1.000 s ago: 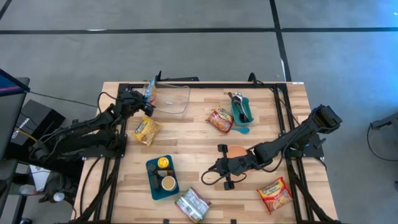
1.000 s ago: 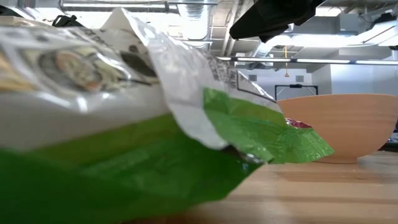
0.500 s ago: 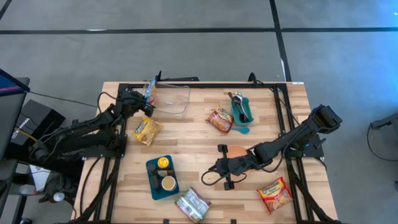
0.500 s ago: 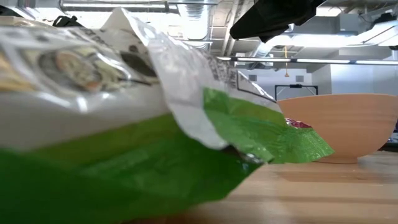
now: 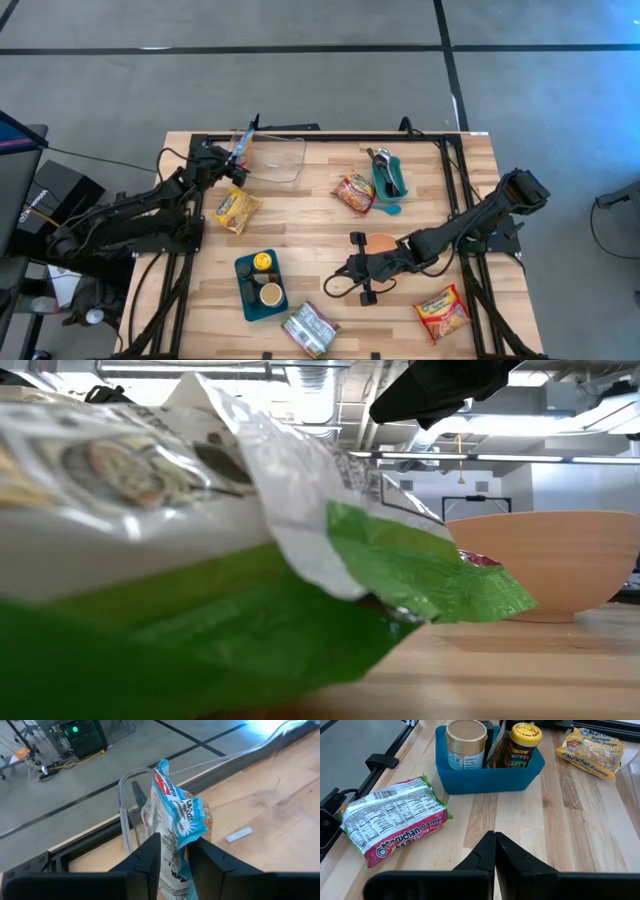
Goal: Pick & Place Food Item
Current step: Put the light blue noodle pack into the transparent bin
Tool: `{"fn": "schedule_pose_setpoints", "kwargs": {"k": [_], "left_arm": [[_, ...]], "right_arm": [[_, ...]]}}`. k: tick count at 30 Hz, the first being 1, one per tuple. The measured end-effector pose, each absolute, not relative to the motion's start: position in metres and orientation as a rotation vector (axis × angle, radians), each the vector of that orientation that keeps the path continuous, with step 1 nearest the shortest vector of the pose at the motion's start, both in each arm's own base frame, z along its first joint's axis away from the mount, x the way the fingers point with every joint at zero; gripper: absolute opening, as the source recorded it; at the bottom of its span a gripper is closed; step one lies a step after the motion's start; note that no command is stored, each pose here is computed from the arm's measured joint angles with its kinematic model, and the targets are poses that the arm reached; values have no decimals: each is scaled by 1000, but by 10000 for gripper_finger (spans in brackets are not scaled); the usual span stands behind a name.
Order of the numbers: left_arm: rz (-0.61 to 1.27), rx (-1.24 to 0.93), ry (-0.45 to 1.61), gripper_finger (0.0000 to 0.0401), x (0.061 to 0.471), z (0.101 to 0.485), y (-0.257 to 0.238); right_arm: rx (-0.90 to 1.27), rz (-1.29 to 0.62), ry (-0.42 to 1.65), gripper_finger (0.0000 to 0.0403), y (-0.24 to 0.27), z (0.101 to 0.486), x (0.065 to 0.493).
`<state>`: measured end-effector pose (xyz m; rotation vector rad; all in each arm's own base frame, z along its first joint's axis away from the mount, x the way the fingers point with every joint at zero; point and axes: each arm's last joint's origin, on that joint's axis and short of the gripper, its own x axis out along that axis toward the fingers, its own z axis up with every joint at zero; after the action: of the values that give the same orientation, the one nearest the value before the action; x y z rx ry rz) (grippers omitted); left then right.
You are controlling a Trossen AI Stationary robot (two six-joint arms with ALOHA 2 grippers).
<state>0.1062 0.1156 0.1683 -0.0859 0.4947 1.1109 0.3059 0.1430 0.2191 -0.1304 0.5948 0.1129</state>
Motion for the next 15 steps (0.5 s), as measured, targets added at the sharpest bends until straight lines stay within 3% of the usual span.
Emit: {"fn": "schedule_pose_setpoints", "kwargs": {"k": [15], "left_arm": [[1173,-141,484,189,104,167,115]], "right_arm": [[-121,110,596,0,143,219,306]]}}
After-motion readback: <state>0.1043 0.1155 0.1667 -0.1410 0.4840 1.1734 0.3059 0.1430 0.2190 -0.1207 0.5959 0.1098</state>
